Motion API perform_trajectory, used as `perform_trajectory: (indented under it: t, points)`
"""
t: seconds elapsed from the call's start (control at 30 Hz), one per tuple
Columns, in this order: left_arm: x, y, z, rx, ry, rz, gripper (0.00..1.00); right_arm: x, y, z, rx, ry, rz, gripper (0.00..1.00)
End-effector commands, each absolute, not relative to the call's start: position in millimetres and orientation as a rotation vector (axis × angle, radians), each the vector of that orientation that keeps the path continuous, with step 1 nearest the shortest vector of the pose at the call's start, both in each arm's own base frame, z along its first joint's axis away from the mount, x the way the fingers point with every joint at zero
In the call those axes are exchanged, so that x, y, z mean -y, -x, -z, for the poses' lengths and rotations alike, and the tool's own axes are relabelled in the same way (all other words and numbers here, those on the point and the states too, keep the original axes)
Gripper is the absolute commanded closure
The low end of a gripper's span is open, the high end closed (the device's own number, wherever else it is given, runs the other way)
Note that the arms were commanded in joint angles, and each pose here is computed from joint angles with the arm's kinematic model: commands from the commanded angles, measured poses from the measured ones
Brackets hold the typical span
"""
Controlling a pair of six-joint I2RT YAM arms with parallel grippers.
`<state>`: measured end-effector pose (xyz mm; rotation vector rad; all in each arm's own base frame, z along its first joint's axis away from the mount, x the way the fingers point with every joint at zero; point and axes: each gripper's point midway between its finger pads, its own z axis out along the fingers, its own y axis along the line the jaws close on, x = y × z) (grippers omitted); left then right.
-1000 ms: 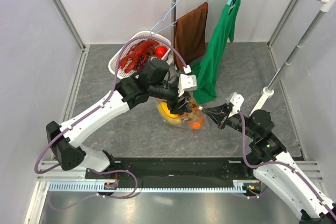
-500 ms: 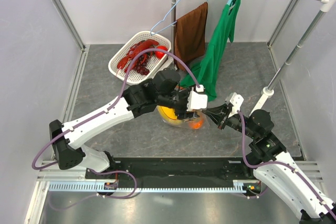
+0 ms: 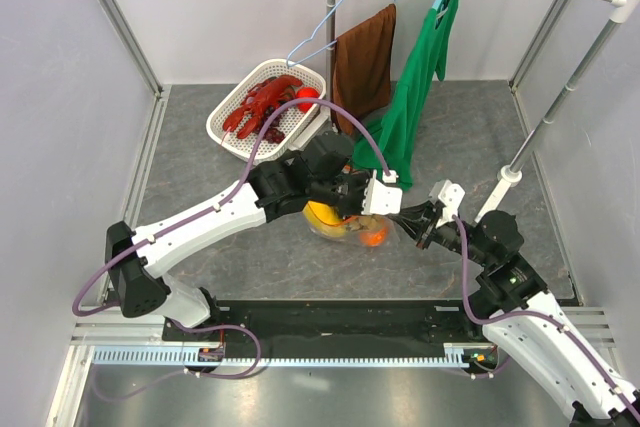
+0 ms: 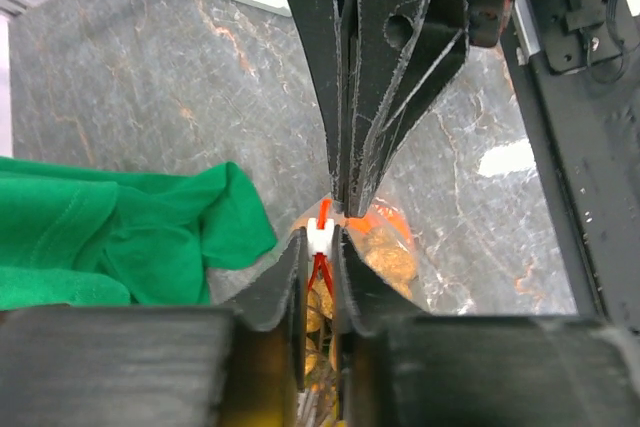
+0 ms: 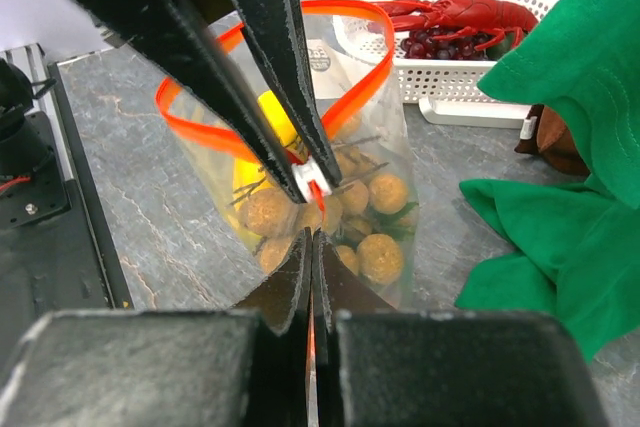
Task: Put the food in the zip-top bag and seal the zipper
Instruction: Zip the zipper food storage bag at the center of the board.
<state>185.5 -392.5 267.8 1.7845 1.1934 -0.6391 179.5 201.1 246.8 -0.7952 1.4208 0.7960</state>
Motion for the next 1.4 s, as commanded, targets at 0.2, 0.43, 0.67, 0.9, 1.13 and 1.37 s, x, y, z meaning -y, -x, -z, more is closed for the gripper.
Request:
perform_trajectory:
  t: [0.2,0.43,0.67,0.9,1.13,1.37]
  points:
    - [395,-176,-278,-1.082,-1.827,0.676,0.98,-207,-178,-251,-1.298,0.974,-0.722,0.64]
    - [394,-173,-282,-1.066,-1.833,0.704,0.98,-215,-187,-251,-1.287,0.982,-0.732,0.54]
    - [394,-173,-274,-1.09,-1.854,0.714,0.98,-221,-192,-264,-1.256,0.96,-0.752,0.59]
    - [391,-187,-271,-1.174,-1.825,0.716,0.98,-218,-191,-273,-1.242,0.943,-0.741,1.0]
    - [366,-218,-266,-1.288,-1.788,0.624,0.98,-209,-188,-267,-1.251,0.923,-0.703,1.0]
    - [323,-247,-251,-1.415,-1.749,0.533,0.98,-202,-184,-265,-1.279,0.878,-0.706,1.0]
